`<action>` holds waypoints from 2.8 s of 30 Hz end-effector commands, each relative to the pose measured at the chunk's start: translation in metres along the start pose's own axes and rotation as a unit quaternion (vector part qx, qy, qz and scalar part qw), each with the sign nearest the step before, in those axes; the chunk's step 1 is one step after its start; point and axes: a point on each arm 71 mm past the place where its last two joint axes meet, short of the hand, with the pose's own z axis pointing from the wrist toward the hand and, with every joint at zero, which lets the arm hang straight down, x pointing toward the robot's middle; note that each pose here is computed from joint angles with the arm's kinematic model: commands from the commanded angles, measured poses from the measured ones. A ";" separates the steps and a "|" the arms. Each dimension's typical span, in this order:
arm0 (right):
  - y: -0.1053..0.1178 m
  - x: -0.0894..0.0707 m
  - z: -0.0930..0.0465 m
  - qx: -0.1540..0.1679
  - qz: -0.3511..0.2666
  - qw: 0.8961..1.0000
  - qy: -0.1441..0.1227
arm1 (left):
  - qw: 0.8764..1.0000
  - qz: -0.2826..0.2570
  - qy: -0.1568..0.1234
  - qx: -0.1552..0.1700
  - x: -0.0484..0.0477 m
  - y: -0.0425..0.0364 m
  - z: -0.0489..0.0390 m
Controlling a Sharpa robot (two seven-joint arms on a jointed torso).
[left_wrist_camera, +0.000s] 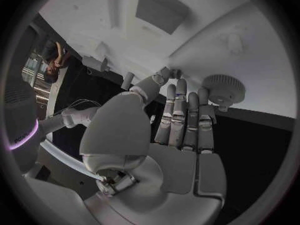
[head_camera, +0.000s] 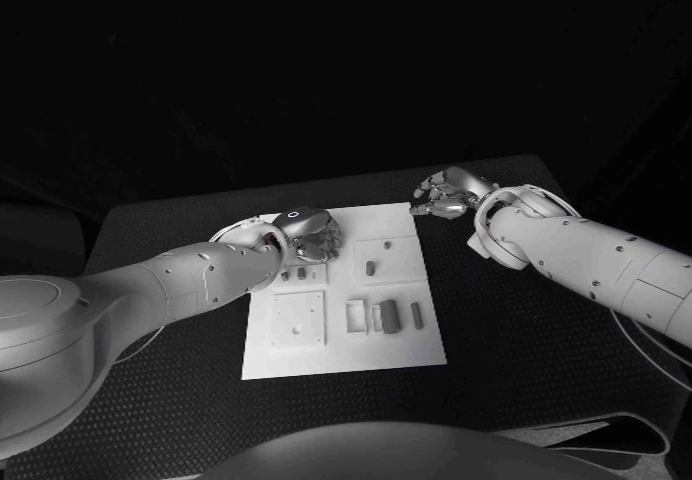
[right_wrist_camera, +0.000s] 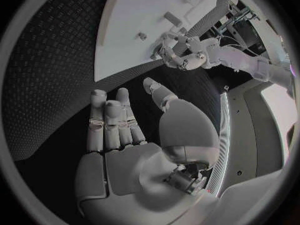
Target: Assemble the parts on the task board
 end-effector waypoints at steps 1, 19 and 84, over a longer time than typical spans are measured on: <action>0.001 0.001 0.000 -0.003 -0.003 1.000 0.006 | 1.000 -0.004 0.009 -0.024 0.0023 0.0092 -0.0053; 0.000 0.001 0.000 -0.002 -0.004 1.000 0.006 | 0.999 -0.003 0.018 -0.030 0.0031 0.0115 -0.0066; -0.005 -0.002 -0.002 0.003 -0.005 1.000 0.003 | 0.998 -0.049 -0.019 -0.029 -0.0056 0.0175 -0.0187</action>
